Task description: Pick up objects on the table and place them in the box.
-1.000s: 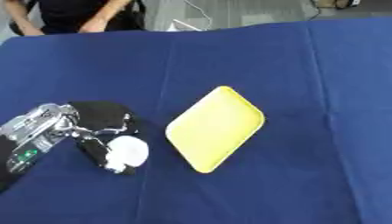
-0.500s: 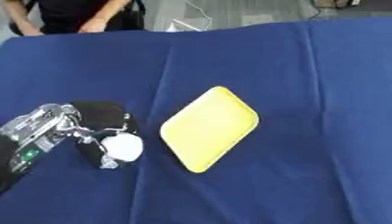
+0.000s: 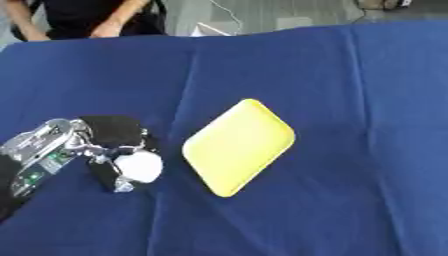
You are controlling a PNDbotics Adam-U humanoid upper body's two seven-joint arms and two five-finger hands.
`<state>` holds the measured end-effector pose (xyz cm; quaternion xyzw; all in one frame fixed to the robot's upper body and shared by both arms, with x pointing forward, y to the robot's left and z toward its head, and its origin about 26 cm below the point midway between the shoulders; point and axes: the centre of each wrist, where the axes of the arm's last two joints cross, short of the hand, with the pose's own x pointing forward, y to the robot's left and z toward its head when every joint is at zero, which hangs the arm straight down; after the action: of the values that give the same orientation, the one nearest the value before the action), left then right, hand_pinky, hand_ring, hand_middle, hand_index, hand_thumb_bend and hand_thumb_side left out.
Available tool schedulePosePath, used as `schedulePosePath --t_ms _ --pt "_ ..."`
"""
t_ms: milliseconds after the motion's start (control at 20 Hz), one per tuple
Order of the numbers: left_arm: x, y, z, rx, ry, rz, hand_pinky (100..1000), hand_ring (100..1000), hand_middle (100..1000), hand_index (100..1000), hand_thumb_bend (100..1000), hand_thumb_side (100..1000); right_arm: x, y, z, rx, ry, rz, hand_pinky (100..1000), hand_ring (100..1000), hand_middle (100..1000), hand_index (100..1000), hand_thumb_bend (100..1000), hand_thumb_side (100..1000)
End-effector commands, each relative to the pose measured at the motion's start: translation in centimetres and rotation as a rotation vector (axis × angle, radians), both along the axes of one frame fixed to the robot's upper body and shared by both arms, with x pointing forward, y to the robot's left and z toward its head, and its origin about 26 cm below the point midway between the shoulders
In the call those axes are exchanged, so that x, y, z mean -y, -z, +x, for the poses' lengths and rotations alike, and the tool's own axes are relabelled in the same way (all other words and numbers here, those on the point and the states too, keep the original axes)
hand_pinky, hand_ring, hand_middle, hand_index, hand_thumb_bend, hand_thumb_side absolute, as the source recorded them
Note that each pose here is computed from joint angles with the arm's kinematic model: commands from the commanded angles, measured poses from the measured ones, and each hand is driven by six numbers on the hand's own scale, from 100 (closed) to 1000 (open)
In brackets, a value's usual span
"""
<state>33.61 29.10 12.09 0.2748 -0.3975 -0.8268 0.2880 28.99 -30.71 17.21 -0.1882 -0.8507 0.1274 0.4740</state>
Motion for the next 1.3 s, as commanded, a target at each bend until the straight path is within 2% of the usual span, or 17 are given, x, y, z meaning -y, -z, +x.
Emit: schedulePosePath --t_ms 50,450,600,750,1000,1100,1300 --pt "-0.4 -0.2 0.1 0.005 -0.011 0.031 728 601 592 810 340 294 0.1 -0.9 -0.2 0.027 -0.004 -0.018 777 790 833 952 100 918" --pt "-0.3 -0.2 0.1 0.003 -0.010 0.029 732 598 590 811 344 299 0.1 -0.9 -0.2 0.028 -0.003 -0.019 778 790 833 952 100 918" --pt "-0.3 -0.3 0.1 -0.003 -0.009 0.028 697 549 573 810 328 295 0.1 -0.9 -0.2 0.026 -0.002 -0.019 778 790 833 952 100 918" --pt "-0.1 -2.0 0.0 0.020 0.008 0.013 674 510 553 794 323 290 0.2 -0.8 -0.2 0.023 0.000 -0.019 778 790 833 952 100 918" --pt "0.2 -7.0 -0.7 0.102 0.026 -0.015 685 516 555 794 355 290 0.3 -0.7 -0.2 0.020 0.004 -0.023 777 790 833 952 100 918" --pt "0.3 -7.9 -0.9 0.113 0.022 -0.013 686 517 556 794 361 291 0.3 -0.7 -0.2 0.020 0.005 -0.024 777 790 833 952 100 918" --pt "0.5 -8.5 -1.1 0.106 0.020 -0.003 681 510 551 793 359 289 0.3 -0.8 -0.2 0.020 0.005 -0.024 777 789 833 952 100 918"
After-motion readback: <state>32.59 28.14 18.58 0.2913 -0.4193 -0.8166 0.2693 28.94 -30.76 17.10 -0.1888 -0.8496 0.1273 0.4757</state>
